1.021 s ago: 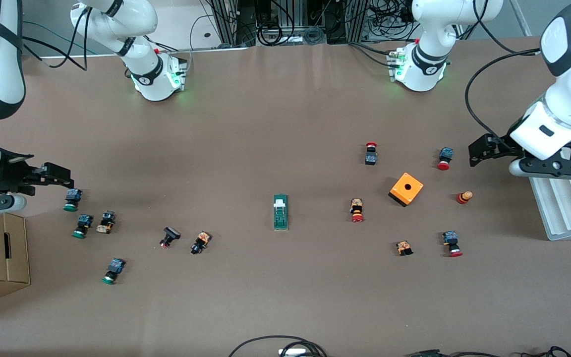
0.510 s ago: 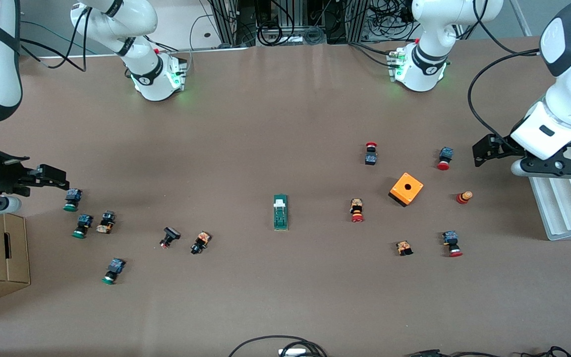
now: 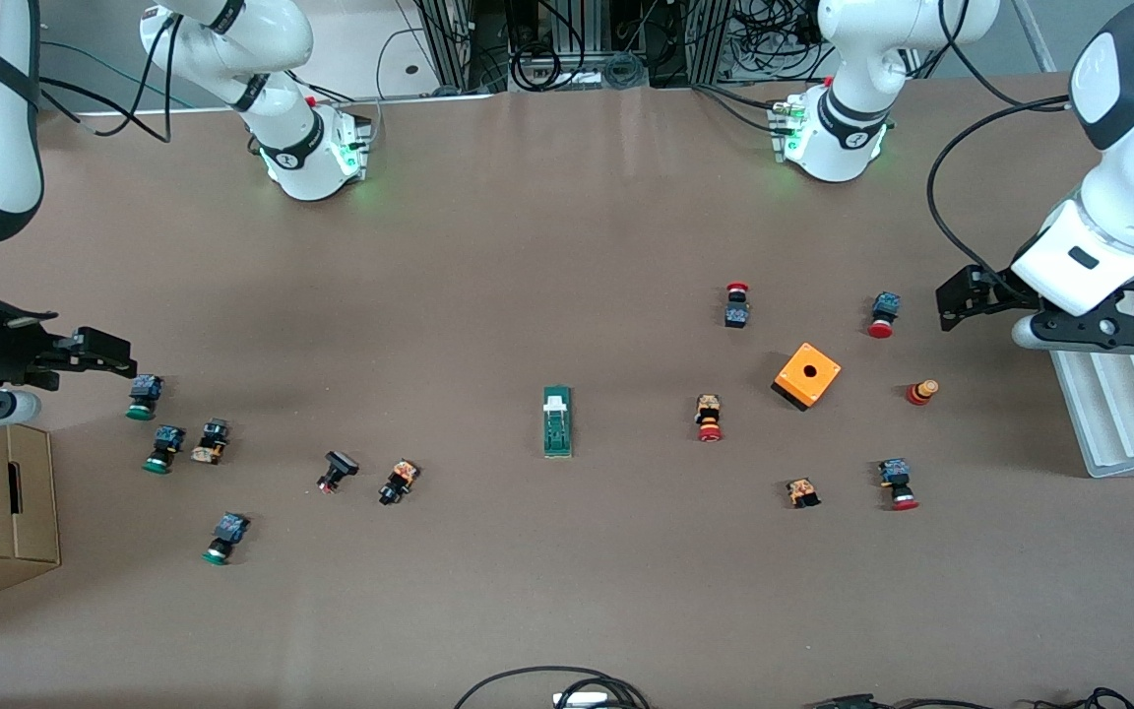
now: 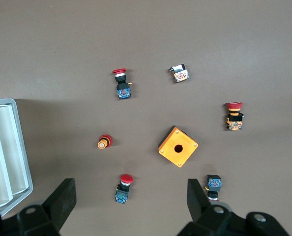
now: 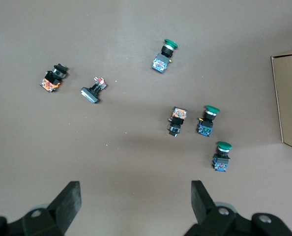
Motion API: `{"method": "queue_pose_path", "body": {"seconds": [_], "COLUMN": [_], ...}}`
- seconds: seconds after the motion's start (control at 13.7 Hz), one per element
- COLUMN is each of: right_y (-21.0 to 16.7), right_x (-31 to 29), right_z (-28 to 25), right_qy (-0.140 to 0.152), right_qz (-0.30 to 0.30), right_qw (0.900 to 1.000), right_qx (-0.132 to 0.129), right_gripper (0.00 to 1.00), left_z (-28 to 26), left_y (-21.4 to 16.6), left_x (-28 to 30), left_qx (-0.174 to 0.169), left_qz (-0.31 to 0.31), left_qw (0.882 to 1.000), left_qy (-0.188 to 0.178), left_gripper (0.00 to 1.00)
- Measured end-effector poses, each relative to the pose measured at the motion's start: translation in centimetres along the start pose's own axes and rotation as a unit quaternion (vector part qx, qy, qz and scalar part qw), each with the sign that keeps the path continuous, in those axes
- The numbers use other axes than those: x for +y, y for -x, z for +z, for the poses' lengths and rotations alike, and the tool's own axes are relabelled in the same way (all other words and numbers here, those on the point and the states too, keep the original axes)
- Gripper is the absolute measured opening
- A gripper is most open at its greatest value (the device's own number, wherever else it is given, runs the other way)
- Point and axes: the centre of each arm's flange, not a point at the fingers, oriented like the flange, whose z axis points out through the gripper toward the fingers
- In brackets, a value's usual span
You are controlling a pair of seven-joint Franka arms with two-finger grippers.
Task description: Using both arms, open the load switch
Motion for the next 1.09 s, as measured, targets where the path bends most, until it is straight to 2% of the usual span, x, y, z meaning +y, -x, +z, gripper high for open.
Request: {"method": "queue_pose_path", "body": {"seconds": [0.29,1.09], "right_y": [0.0,0.1], "right_x": [0.1,0.7], "right_z": [-0.1,-0.6], "right_qy": [0.0,0.001], "right_qz": [0.025,0.034], "right_qw": [1.0,0.999], "right_qx": [0.001,0.006], "right_gripper": [1.0,1.0], "left_z": [-0.1,-0.1], "left_y": [0.0,0.0], "left_x": [0.2,0.2], "left_qx": [0.001,0.001], "left_qz": [0.002,0.002], "left_qw": [1.0,1.0], "left_qy": [0.0,0.0], "left_gripper": [1.0,1.0]}}
